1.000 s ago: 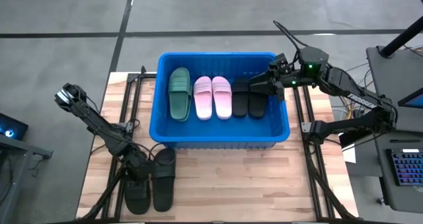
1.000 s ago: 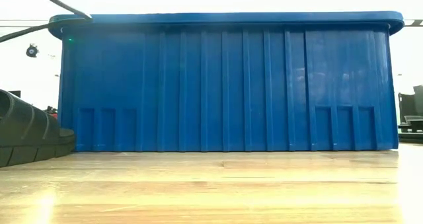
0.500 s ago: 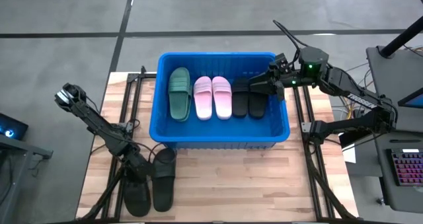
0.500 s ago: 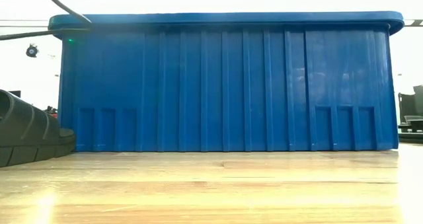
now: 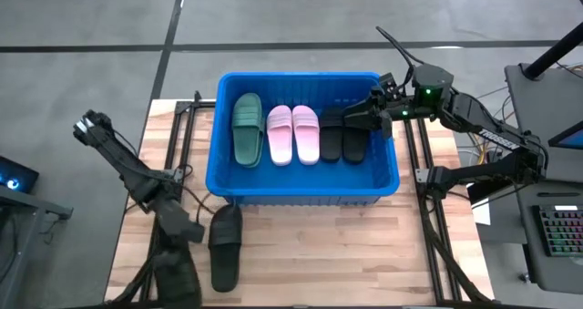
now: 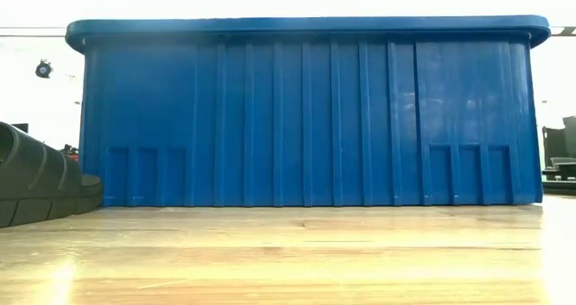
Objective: Pick and place slides into bin
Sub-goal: Put the black slipper into the blue bin
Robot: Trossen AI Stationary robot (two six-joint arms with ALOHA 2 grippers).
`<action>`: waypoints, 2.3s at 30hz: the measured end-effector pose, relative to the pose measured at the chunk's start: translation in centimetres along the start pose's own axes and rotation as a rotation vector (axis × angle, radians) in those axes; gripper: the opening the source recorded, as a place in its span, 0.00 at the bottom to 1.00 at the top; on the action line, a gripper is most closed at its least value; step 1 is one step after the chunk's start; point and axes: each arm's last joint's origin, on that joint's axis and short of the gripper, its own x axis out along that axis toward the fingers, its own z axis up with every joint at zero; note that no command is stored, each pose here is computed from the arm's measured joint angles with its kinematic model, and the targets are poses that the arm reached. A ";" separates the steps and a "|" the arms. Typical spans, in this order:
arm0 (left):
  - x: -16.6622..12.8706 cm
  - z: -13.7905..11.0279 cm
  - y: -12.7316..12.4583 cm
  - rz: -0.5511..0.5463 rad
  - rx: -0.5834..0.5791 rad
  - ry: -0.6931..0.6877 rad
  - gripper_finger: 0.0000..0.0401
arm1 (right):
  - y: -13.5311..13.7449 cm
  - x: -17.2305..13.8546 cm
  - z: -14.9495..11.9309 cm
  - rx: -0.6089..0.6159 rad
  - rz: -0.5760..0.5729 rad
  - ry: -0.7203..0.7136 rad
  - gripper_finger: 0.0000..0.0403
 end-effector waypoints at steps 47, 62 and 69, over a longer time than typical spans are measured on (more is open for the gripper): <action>-13.9 5.7 -11.3 0.184 0.400 -1.831 0.00 | 4.3 -4.1 1.0 -0.474 0.037 -0.240 0.53; -13.6 7.4 -10.4 0.205 0.327 -1.841 0.00 | 8.0 -0.7 2.9 -0.417 -0.210 -0.299 0.53; -13.3 8.7 -10.0 0.357 0.343 -1.861 0.00 | 8.2 1.9 3.0 -0.227 -0.082 -0.062 0.53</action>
